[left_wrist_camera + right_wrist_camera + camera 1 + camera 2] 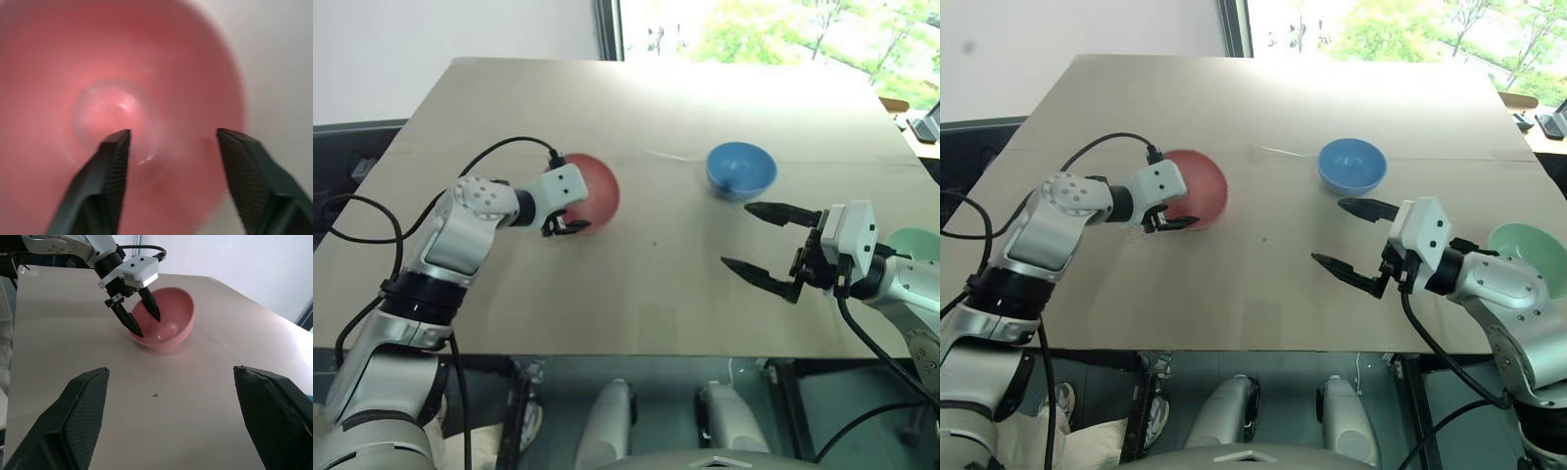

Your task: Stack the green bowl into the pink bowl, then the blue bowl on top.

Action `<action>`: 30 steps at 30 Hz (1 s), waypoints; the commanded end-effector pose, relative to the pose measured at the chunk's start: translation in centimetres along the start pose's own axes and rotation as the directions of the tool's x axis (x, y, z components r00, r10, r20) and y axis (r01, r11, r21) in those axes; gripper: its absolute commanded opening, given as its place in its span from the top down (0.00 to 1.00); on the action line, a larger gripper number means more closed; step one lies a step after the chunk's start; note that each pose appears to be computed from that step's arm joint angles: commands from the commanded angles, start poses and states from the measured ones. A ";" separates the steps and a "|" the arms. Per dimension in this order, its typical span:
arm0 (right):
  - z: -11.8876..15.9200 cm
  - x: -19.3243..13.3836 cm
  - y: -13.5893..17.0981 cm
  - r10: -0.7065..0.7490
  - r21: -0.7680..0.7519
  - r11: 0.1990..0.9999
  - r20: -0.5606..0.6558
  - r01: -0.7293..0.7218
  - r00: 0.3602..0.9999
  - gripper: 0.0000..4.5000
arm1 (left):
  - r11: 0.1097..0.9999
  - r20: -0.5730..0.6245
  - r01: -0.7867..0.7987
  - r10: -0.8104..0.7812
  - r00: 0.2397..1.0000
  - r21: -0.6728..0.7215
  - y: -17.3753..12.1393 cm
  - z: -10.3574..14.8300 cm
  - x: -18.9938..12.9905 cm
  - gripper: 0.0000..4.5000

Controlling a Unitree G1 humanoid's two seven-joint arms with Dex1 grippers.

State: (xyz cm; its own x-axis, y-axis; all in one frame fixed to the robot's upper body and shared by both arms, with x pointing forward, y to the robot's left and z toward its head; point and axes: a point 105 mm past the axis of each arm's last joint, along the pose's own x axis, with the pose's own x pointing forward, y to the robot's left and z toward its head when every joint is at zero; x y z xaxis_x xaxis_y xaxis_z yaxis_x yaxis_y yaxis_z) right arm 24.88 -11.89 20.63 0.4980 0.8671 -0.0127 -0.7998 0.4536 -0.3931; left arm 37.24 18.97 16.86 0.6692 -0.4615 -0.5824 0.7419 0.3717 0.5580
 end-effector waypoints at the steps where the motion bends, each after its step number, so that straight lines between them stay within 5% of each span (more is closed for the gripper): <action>1: 0.9 0.1 0.0 -0.008 -0.039 0.999 0.035 0.010 0.999 0.04 | 0.999 0.041 -0.028 0.027 0.999 0.018 1.2 1.4 -0.6 0.61; 9: 0.5 0.0 0.2 -0.025 -0.033 0.999 0.031 0.026 0.999 0.04 | 0.999 0.051 0.000 -0.002 0.999 0.037 2.0 2.0 -2.7 0.66; 15: 0.5 0.2 0.2 -0.020 -0.026 0.999 0.042 0.021 0.999 0.04 | 0.996 0.043 -0.016 0.012 0.999 0.090 1.5 2.5 -2.2 0.31; 25: 0.4 0.5 0.1 -0.020 -0.021 1.000 0.046 0.021 0.999 0.04 | 0.987 -0.074 -0.035 0.047 0.996 0.155 0.7 0.7 0.0 0.31; 30: 0.4 0.6 0.0 -0.025 -0.021 0.999 0.048 0.026 0.999 0.04 | 0.987 -0.074 -0.067 0.078 0.994 0.144 1.0 1.0 0.5 0.66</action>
State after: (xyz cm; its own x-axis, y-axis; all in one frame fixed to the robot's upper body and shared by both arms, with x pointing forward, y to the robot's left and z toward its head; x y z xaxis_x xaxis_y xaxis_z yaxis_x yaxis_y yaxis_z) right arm 25.25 -11.51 20.07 0.5101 0.8600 0.0097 -0.7958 0.4762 -0.3740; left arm 37.89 18.31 16.36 0.6919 -0.3773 -0.6155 0.7184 0.2756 0.6387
